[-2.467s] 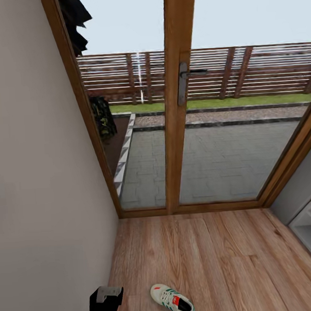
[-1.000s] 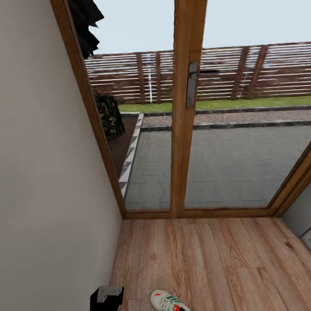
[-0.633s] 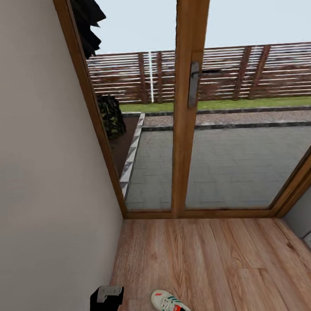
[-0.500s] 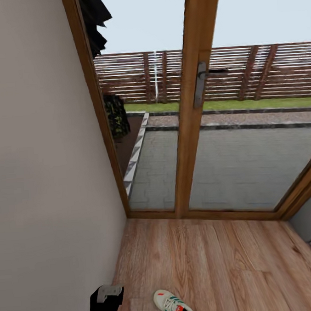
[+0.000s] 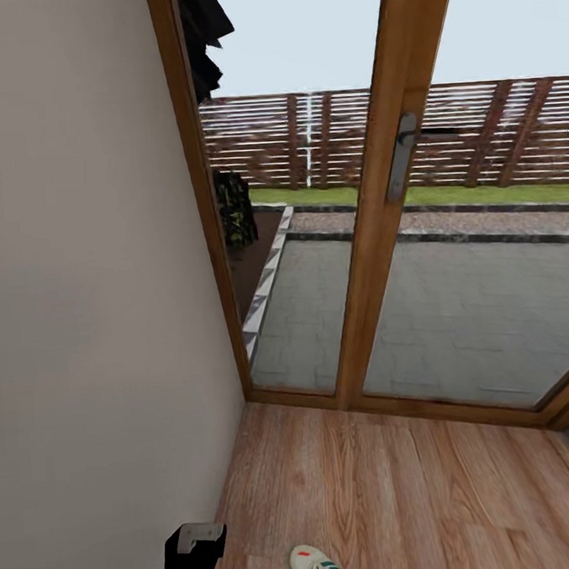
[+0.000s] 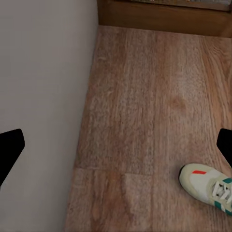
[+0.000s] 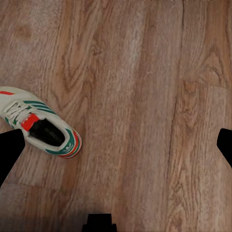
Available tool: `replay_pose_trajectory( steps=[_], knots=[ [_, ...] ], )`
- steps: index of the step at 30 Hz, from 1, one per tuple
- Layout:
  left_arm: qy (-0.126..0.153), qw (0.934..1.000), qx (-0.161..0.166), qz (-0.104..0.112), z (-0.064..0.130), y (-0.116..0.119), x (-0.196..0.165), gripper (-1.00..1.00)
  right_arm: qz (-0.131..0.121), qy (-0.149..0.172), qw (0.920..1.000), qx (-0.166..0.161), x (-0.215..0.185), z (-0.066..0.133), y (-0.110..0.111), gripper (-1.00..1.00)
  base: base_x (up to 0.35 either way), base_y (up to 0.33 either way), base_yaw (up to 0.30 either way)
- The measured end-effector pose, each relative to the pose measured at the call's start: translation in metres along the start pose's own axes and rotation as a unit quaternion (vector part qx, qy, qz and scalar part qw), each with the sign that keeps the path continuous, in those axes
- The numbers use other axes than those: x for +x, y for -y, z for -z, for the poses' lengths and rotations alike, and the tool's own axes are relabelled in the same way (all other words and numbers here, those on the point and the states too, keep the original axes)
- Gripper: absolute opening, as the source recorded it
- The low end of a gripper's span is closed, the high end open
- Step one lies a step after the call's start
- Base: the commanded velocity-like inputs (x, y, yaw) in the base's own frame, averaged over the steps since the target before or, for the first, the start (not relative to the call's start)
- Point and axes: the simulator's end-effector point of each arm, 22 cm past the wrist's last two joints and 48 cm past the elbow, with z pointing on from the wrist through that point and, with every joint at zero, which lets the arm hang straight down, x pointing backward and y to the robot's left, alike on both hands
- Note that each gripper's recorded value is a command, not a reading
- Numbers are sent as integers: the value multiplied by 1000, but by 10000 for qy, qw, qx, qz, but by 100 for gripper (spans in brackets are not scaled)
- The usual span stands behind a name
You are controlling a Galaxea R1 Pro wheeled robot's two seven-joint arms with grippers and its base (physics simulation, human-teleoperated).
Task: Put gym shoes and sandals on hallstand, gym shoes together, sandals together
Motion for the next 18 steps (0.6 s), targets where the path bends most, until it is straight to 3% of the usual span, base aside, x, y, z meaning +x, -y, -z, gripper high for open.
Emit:
replay_pose_trajectory(
  steps=[18],
  knots=[
    [-2, 10000, 0, 0, 0, 0, 0, 100, 0, -1, 10000, -1, 0, 0, 0, 100, 7, -3, 13]
  ],
)
